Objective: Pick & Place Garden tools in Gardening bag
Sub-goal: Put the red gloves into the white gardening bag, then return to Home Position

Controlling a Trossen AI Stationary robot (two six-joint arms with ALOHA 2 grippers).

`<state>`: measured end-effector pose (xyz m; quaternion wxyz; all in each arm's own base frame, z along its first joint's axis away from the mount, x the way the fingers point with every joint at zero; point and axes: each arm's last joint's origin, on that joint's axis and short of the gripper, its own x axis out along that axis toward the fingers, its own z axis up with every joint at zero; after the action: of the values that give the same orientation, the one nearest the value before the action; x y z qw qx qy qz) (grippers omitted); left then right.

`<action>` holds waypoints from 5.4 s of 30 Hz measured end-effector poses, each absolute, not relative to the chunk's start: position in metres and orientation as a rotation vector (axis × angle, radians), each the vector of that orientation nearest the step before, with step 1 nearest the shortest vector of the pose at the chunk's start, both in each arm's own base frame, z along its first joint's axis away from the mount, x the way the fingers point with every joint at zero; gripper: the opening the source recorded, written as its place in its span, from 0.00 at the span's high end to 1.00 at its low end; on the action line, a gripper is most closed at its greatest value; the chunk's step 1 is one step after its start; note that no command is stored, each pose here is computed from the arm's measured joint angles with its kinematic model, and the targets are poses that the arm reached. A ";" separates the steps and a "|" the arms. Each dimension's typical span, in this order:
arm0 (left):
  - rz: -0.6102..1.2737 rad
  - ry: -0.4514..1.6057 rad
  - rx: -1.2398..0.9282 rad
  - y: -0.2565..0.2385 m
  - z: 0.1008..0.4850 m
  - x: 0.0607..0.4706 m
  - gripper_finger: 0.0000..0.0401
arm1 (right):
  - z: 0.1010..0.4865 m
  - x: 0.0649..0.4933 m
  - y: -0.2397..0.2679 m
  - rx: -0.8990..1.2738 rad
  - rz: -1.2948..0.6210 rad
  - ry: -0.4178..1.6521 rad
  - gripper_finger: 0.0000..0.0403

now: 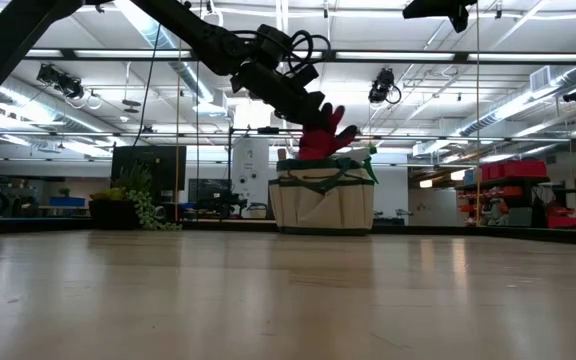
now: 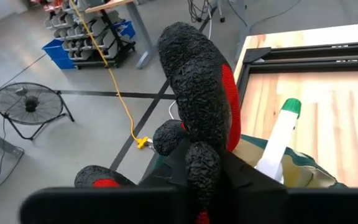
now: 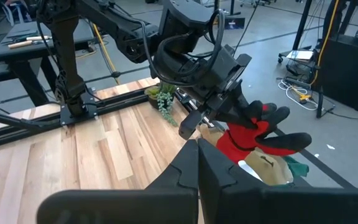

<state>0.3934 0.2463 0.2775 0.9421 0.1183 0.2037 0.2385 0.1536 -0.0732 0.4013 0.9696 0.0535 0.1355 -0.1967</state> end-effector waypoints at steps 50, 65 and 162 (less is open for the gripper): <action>0.395 0.177 -0.024 0.204 0.368 0.357 0.85 | 0.402 0.154 -0.073 0.061 -0.392 0.279 1.00; 0.315 0.195 -0.049 0.171 0.381 0.357 0.97 | 0.402 0.154 -0.073 0.090 -0.396 0.269 1.00; -0.155 0.167 0.034 -0.010 0.281 0.181 0.99 | 0.404 0.154 -0.074 0.083 -0.394 0.248 1.00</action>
<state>0.1815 -0.0102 0.2814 0.9934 0.0172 0.0833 -0.0771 0.1544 -0.0736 0.4042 0.9721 0.0412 0.1227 -0.1954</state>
